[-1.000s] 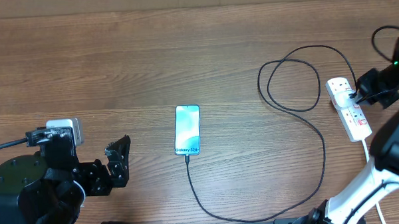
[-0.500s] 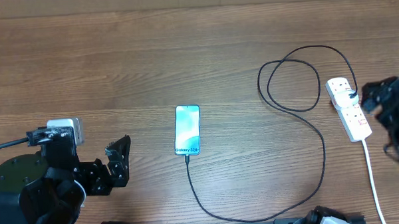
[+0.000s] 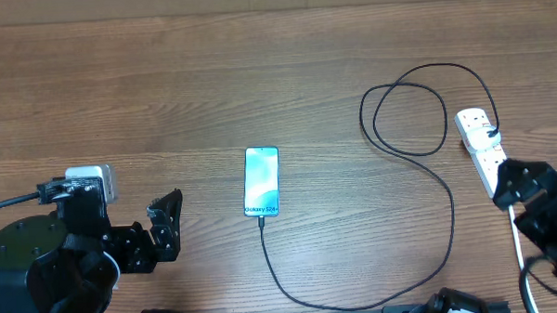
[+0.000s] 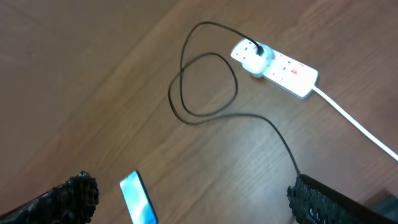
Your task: Plug charger to phone and switch on socket
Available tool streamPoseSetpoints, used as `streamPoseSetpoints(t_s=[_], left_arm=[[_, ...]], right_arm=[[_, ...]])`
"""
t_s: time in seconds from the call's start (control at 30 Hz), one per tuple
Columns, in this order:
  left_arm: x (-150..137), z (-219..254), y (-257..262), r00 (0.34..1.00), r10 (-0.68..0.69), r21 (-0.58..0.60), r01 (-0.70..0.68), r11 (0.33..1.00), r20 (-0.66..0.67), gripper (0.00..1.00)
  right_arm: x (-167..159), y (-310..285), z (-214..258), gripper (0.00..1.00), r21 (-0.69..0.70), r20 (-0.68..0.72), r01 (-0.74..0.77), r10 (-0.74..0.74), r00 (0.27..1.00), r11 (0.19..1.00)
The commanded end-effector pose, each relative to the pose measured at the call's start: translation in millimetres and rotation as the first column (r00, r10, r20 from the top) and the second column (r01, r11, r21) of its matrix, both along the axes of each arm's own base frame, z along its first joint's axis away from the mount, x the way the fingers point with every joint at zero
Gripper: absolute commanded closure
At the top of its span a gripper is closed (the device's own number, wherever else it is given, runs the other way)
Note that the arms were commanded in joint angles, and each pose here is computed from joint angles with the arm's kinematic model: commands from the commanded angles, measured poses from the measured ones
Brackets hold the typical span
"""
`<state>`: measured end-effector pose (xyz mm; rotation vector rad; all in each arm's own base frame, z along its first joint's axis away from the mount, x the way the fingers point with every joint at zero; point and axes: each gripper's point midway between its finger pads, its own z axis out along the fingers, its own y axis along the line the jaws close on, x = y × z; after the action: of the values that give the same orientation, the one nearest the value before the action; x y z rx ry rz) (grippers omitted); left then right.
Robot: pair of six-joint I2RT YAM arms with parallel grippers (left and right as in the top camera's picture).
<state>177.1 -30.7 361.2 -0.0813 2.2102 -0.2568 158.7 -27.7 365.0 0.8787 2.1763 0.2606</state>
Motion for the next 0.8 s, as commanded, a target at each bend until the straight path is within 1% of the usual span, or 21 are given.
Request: streamPoseSetpoints(t_s=[0.0, 0.07, 0.1, 0.13, 0.17, 0.2, 0.27, 0.33, 0.4, 0.47, 0.57, 0.6, 0.63, 0.77], left_arm=[[0, 0, 1, 1.0, 0.006, -0.001, -0.006, 1.0, 0.0, 0.0], [0, 0, 1, 1.0, 0.006, -0.001, -0.006, 1.0, 0.0, 0.0], [0, 0, 1, 1.0, 0.006, -0.001, -0.006, 1.0, 0.0, 0.0], [0, 0, 1, 1.0, 0.006, -0.001, -0.006, 1.0, 0.0, 0.0], [0, 0, 1, 1.0, 0.006, -0.001, -0.006, 1.0, 0.0, 0.0], [0, 0, 1, 1.0, 0.006, -0.001, -0.006, 1.0, 0.001, 0.0], [0, 0, 1, 1.0, 0.006, -0.001, -0.006, 1.0, 0.001, 0.0], [0, 0, 1, 1.0, 0.006, -0.001, -0.006, 1.0, 0.0, 0.0], [0, 0, 1, 1.0, 0.006, -0.001, -0.006, 1.0, 0.001, 0.0], [0, 0, 1, 1.0, 0.006, -0.001, -0.006, 1.0, 0.0, 0.0], [0, 0, 1, 1.0, 0.006, -0.001, -0.006, 1.0, 0.001, 0.0], [0, 0, 1, 1.0, 0.006, -0.001, -0.006, 1.0, 0.0, 0.0], [0, 0, 1, 1.0, 0.006, -0.001, -0.006, 1.0, 0.0, 0.0], [0, 0, 1, 1.0, 0.006, -0.001, -0.006, 1.0, 0.0, 0.0]], right_arm=[[20, 6, -30, 0.0, 0.02, 0.032, -0.059, 0.058, 0.998, 0.998], [40, 14, -44, 0.0, -0.013, 0.149, -0.13, 0.13, 0.98, 0.991], [51, 21, -52, 0.0, -0.049, 0.236, -0.173, 0.179, 0.955, 0.984], [55, 23, -56, 0.0, -0.064, 0.269, -0.188, 0.198, 0.942, 0.98], [65, 31, -64, 0.0, -0.109, 0.371, -0.219, 0.244, 0.896, 0.97], [70, 35, -69, 0.0, -0.135, 0.43, -0.231, 0.267, 0.863, 0.964], [81, 42, -85, 0.0, -0.206, 0.588, -0.231, 0.309, 0.747, 0.951], [84, 44, -97, 0.0, -0.248, 0.678, -0.21, 0.325, 0.66, 0.946], [85, 44, -110, 0.0, -0.272, 0.726, -0.189, 0.33, 0.604, 0.944], [87, 42, -124, 0.0, -0.277, 0.74, -0.171, 0.323, 0.59, 0.946], [89, 35, -157, 0.0, -0.264, 0.735, -0.141, 0.293, 0.612, 0.954], [90, 33, -164, 0.0, -0.254, 0.727, -0.131, 0.278, 0.628, 0.958], [89, 27, -175, 0.0, -0.222, 0.703, -0.11, 0.237, 0.671, 0.969], [87, 15, -195, 0.0, -0.217, 0.645, -0.06, 0.189, 0.74, 0.974]])
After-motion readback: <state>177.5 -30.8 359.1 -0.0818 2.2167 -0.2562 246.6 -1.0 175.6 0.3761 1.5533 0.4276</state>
